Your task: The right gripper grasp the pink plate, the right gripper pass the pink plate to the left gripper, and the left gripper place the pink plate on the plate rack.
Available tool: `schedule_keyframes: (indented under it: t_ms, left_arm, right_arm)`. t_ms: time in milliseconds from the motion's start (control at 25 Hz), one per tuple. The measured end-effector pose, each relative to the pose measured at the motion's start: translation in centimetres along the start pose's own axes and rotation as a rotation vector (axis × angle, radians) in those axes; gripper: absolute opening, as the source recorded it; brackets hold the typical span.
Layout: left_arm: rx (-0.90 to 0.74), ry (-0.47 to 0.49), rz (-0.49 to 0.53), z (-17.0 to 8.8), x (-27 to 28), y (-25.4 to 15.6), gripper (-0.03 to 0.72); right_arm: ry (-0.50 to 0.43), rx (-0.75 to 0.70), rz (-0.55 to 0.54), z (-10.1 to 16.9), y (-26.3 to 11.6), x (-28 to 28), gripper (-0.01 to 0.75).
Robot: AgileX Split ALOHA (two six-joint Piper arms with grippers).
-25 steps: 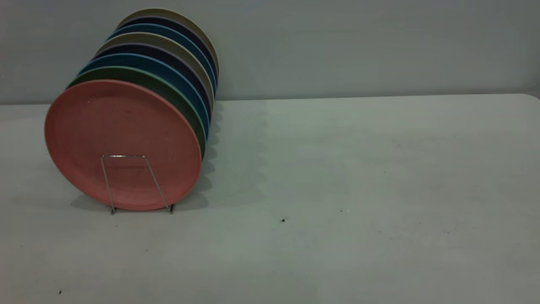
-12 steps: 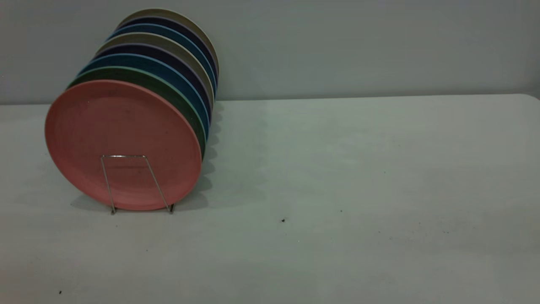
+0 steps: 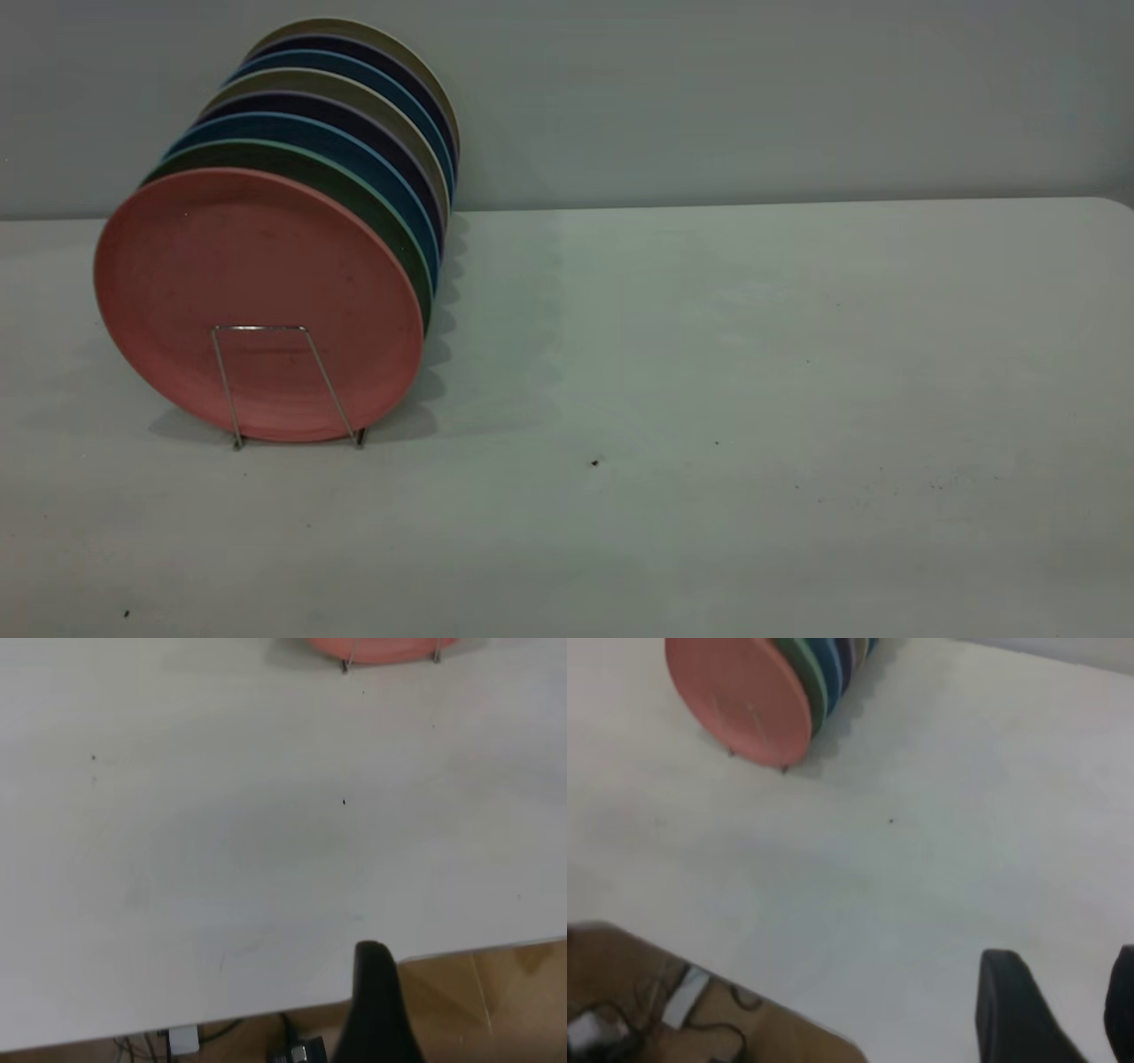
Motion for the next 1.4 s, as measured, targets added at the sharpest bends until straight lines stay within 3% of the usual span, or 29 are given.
schedule_keyframes:
  t_ms: [200, 480, 800, 1200, 1400]
  left_arm:
    - [0.002, 0.000, -0.002, 0.0, 0.0, 0.0, 0.588]
    - [0.004, 0.000, -0.004, 0.0, 0.0, 0.1, 0.588]
    - [0.004, 0.000, -0.004, 0.0, 0.0, 0.1, 0.588]
    - [0.004, 0.000, -0.004, 0.0, 0.0, 0.1, 0.588]
    - [0.004, 0.000, -0.004, 0.0, 0.0, 0.1, 0.588]
  right_arm:
    - [-0.091, -0.009, 0.012, -1.0, -2.8, 0.0, 0.246]
    - [-0.264, 0.045, 0.156, -5.1, -6.5, -0.4, 0.240]
    - [-0.227, 0.048, 0.195, -5.6, -8.0, -1.9, 0.258]
    - [-0.235, 0.055, 0.177, -5.9, -7.9, -2.1, 0.407]
    - [-0.265, 0.072, 0.178, -6.4, -8.0, -2.3, 0.427]
Point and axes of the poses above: a point on each arm's last joint axis where the gripper is mounted, x pointing back along that axis away from the gripper, z along the wrist's bending axis when the last joint is at zero, y = z × x, the point moved 7 cm from there along -x, pointing out along that axis toward the gripper, and after that the axes turned 1 degree about -x, right-handed, at the moved point
